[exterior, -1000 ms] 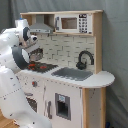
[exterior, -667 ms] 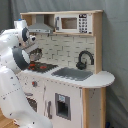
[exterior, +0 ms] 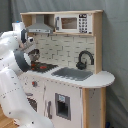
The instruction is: Play with the kitchen
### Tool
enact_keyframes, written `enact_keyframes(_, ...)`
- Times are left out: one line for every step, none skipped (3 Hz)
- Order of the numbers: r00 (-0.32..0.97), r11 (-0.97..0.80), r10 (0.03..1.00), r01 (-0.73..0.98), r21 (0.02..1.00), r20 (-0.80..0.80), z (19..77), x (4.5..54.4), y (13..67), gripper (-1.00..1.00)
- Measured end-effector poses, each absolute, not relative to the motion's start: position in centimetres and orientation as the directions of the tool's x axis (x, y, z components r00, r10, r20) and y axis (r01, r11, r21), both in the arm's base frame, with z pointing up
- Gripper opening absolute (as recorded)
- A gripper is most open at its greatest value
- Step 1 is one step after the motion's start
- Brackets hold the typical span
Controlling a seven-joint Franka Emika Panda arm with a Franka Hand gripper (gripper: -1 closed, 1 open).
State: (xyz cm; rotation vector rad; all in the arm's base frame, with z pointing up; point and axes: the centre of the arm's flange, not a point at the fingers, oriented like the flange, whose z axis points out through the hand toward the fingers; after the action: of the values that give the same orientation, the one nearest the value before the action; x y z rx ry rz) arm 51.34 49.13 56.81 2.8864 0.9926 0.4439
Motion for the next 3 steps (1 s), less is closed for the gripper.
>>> enact_keyframes(0.738, -0.778, 0.627, 0.61, 0.151, 0.248, 56.1, 52.0, 50.0, -1.0)
enact_keyframes(0.727, -0.761, 0.648, 0.629, 0.158, 0.226, 56.1, 52.7, 49.9, -1.0)
enact_keyframes(0.714, -0.726, 0.688, 0.673, 0.145, 0.132, 55.0, 51.8, 50.0, -1.0)
